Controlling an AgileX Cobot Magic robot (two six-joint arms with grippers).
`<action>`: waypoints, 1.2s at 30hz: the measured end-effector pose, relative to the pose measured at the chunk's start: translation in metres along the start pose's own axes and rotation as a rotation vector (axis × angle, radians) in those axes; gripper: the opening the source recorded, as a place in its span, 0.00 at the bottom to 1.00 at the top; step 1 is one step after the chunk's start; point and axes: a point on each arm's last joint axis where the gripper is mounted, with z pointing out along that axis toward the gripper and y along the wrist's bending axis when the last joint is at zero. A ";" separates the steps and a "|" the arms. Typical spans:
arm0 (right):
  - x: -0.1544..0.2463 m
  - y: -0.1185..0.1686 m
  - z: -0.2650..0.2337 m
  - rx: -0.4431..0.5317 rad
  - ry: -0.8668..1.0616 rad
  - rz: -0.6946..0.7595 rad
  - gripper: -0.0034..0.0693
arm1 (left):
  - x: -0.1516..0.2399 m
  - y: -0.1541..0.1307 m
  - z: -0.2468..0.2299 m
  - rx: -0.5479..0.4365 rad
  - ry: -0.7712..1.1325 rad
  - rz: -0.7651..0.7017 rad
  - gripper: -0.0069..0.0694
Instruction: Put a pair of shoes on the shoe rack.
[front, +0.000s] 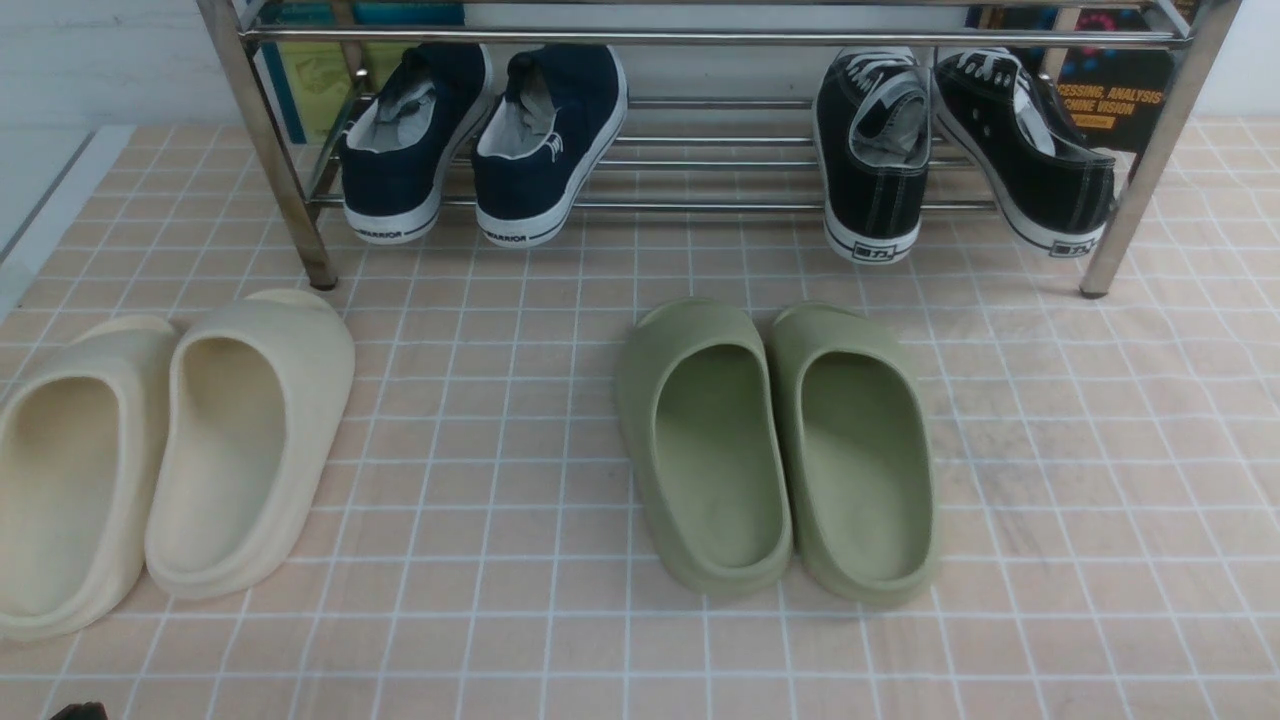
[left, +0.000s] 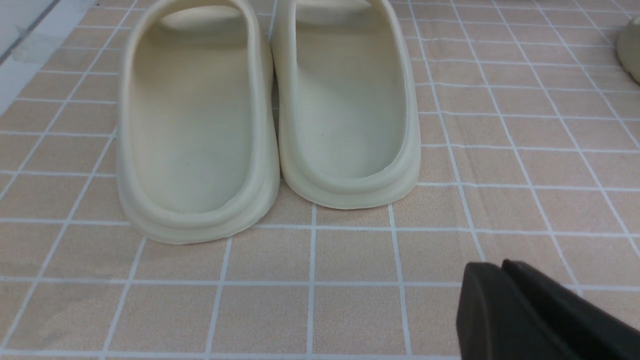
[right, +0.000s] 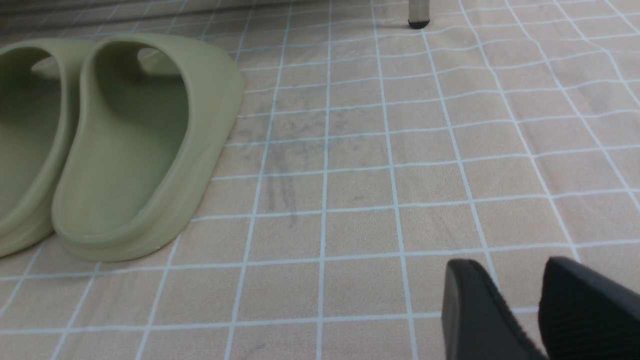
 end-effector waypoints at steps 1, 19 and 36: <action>0.000 0.000 0.000 0.000 0.000 0.000 0.38 | 0.000 0.000 0.000 0.000 0.000 0.000 0.17; 0.000 0.000 0.000 0.000 0.000 0.000 0.38 | 0.000 0.000 0.000 0.000 0.000 0.000 0.18; 0.000 0.000 0.000 0.000 0.000 0.000 0.38 | 0.000 0.000 0.000 0.000 0.000 -0.001 0.19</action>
